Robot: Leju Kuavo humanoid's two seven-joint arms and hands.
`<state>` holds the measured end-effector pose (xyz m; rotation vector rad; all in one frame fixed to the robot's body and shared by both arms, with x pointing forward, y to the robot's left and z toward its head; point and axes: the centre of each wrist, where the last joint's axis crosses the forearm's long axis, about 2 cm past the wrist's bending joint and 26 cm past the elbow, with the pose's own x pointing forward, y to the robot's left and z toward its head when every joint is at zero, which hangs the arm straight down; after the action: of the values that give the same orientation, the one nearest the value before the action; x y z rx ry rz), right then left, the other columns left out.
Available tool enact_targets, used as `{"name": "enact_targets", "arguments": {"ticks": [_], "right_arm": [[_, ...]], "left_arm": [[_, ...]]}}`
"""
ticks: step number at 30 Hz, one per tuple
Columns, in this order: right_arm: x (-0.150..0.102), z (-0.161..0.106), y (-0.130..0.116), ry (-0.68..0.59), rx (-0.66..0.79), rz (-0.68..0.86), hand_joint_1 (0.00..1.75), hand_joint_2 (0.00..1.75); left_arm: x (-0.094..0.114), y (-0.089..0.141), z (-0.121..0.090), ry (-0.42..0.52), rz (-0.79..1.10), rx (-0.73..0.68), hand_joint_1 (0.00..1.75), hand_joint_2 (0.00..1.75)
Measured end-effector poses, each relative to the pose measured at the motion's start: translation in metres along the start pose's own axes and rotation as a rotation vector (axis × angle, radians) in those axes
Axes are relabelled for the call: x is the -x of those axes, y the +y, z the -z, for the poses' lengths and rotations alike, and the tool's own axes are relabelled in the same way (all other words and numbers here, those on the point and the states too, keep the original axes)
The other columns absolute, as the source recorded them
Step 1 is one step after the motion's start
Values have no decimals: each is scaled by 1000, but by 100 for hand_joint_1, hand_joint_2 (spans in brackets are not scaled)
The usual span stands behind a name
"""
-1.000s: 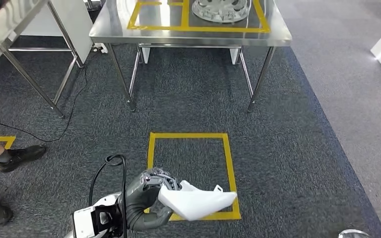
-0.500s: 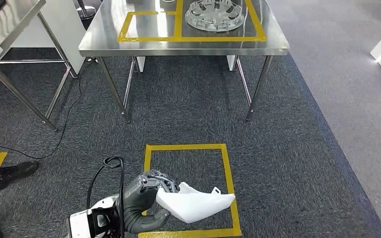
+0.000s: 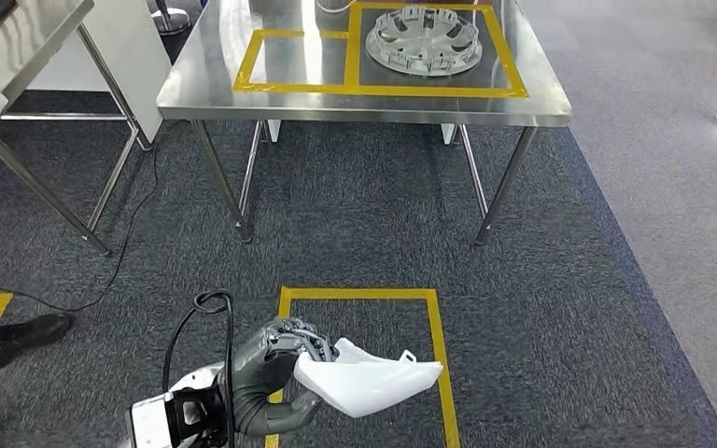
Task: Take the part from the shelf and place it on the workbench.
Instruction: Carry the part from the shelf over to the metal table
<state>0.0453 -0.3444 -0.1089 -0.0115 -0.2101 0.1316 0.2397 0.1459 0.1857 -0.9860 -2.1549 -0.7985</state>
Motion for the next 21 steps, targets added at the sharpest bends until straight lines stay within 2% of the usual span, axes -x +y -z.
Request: {"name": "enact_targets", "arguments": {"ticks": [8,21], "right_arm": [[0,0,0,-67,-46,64,0,0],[0,0,1,-43,-37,61,0,0]], "left_arm": [[-1,0,-1,0,17,4,175,175],[-2,-1,-3,2,22,2,175,175]]}}
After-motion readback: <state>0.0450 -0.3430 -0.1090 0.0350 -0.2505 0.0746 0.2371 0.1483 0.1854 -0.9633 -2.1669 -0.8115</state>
